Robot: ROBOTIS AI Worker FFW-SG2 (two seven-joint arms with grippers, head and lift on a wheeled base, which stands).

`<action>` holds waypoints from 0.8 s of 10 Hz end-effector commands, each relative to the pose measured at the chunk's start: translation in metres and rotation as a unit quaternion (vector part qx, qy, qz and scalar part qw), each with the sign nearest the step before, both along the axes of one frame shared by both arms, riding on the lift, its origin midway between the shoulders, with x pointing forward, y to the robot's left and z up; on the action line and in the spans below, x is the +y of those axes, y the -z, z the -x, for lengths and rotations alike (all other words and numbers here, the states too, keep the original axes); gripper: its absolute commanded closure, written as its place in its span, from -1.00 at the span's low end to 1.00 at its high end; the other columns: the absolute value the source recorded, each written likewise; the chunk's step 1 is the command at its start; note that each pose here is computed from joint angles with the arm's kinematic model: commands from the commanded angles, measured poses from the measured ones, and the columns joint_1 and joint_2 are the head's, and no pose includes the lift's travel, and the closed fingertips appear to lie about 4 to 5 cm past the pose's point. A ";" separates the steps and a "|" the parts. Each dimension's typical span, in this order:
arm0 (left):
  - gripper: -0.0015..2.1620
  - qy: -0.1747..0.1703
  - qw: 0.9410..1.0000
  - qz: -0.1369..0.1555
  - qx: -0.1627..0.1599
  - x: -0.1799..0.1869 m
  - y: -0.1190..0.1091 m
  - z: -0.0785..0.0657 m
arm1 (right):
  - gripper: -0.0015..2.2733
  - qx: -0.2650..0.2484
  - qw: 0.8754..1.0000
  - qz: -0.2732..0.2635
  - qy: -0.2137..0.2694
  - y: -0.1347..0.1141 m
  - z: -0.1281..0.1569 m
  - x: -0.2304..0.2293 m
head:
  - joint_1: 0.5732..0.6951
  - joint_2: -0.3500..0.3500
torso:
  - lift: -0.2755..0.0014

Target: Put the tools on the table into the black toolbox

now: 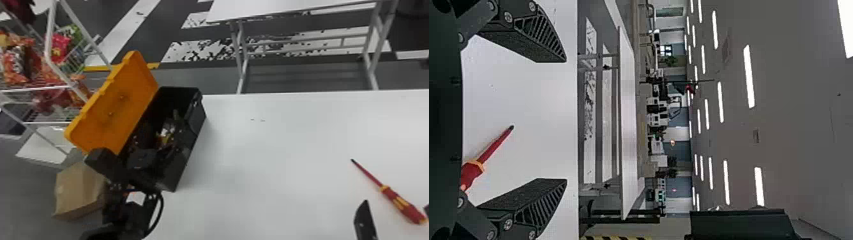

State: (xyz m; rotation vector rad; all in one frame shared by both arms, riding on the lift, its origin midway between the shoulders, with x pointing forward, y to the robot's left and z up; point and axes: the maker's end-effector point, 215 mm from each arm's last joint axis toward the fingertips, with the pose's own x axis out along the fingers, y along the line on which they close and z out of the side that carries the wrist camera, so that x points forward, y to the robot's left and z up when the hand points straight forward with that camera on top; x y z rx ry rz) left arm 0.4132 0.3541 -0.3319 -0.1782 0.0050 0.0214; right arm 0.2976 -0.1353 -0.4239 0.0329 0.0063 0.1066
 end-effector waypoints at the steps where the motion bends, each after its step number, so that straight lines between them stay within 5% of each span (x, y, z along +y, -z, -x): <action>1: -0.97 0.002 1.000 -0.006 -0.007 -0.009 0.005 0.010 | -0.85 0.011 1.000 0.015 0.001 0.006 -0.006 -0.013 | 1.00 0.99 | 0.45; 8: -0.97 -0.019 0.998 -0.043 -0.049 -0.033 0.027 0.061 | -0.85 0.148 0.987 0.067 -0.010 0.059 -0.051 -0.071 | 1.00 0.69 | 0.45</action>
